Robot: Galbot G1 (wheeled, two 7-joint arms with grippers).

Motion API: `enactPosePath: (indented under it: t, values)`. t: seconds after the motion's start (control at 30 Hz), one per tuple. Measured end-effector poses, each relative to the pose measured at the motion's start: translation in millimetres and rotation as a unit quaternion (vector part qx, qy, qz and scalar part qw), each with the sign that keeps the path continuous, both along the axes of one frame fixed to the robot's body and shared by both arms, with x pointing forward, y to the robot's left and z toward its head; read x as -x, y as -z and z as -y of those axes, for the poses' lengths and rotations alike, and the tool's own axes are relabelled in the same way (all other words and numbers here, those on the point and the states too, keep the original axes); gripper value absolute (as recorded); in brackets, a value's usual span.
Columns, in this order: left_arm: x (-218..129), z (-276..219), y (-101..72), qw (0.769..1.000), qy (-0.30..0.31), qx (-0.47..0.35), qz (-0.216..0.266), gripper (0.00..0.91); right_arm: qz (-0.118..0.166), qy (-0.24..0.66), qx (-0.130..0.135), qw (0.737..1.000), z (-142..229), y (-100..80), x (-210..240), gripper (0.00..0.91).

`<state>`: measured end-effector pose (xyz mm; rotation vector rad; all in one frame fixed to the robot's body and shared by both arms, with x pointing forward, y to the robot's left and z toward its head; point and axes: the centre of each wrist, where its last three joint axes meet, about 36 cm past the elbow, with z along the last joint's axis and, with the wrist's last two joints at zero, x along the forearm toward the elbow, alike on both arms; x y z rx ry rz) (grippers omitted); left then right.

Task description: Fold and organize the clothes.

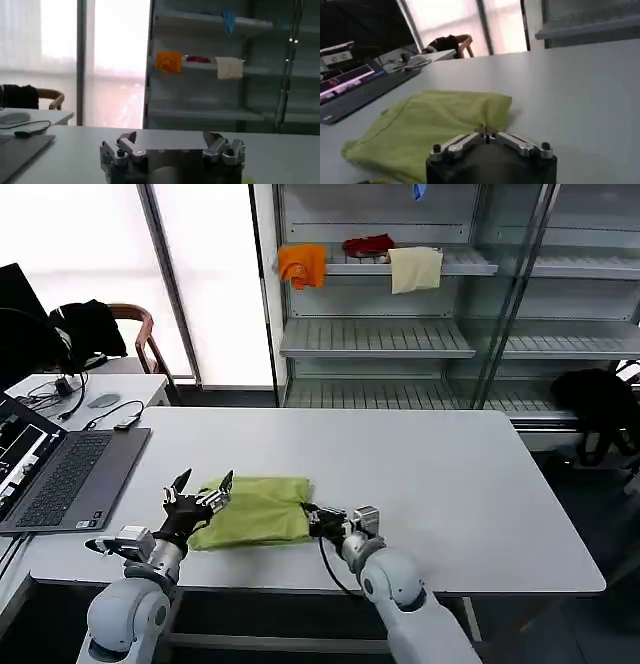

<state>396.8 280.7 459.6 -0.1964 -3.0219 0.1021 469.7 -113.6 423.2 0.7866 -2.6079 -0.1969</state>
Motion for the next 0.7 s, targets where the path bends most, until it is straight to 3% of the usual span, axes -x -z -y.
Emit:
enactPosePath:
  t: [0.57, 0.6, 0.63, 0.7]
  values:
    - [-2.5, 11.1, 2.2, 1.000, 0.009, -0.006, -0.004, 0.907, 0.022, 0.029, 0.049, 0.998, 98.4, -15.8, 22.6, 0.000]
    - [-2.2, 11.1, 1.7, 1.000, 0.010, -0.006, -0.004, 0.907, 0.023, 0.029, 0.051, 0.998, 101.4, -16.2, 24.5, 0.131]
    - [-1.9, 11.2, 0.9, 1.000, 0.011, -0.007, -0.004, 0.907, 0.023, 0.029, 0.054, 0.998, 103.4, -16.7, 26.8, 0.907]
    - [-1.3, 11.5, -0.5, 1.000, 0.011, -0.007, -0.004, 0.907, 0.024, 0.027, 0.058, 0.998, 105.3, -17.4, 30.9, 0.907]
